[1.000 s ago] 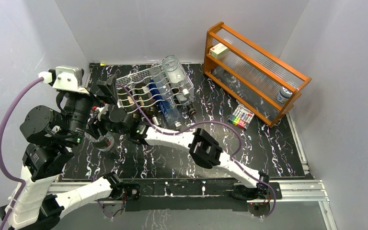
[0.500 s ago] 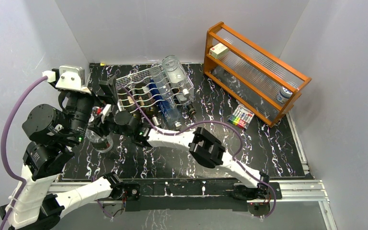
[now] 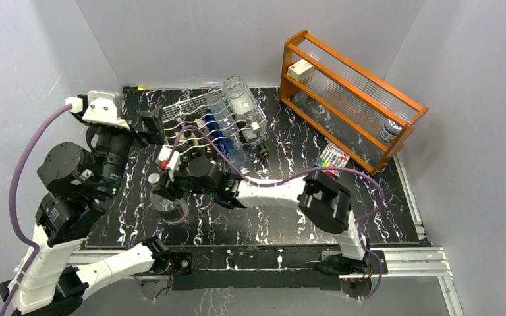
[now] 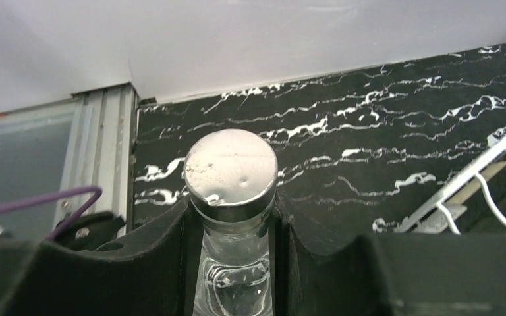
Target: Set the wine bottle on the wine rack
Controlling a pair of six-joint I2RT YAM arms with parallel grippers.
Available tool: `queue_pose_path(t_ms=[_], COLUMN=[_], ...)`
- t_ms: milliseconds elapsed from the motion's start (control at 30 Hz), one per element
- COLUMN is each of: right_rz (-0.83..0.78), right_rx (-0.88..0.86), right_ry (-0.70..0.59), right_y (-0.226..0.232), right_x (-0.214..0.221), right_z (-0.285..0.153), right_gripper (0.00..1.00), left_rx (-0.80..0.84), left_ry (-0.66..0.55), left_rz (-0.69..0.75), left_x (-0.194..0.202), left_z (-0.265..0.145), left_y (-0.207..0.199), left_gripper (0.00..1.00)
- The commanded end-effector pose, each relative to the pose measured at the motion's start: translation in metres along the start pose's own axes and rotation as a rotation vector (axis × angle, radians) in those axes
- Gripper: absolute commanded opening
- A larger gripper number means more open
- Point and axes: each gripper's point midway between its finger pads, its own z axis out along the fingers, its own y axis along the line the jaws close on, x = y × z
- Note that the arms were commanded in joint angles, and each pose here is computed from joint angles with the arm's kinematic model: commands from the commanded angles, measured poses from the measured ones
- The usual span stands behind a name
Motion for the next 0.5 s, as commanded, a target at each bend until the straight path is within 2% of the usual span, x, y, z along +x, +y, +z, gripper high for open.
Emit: queue_pose_path(t_ms=[0, 133, 267, 467], right_rz=[-0.044, -0.039, -0.018, 0.027], right_rx=[-0.038, -0.039, -0.021, 0.042], right_ry=[-0.248, -0.237, -0.242, -0.244], right_y=[0.017, 0.021, 0.022, 0.014], right_x=[-0.102, -0.100, -0.096, -0.085], right_z=[-0.042, -0.072, -0.099, -0.130], right_gripper=[0.10, 0.09, 0.08, 0.06], left_rx=[-0.005, 0.013, 0.073, 0.111], left_ry=[0.030, 0.051, -0.011, 0.057], left_rz=[0.002, -0.017, -0.037, 0.002], left_x=[0.013, 0.026, 0.033, 0.057], left_z=[0.004, 0.007, 0.013, 0.024], left_y=[-0.005, -0.014, -0.033, -0.053], left_gripper=[0.98, 0.98, 0.98, 0.98])
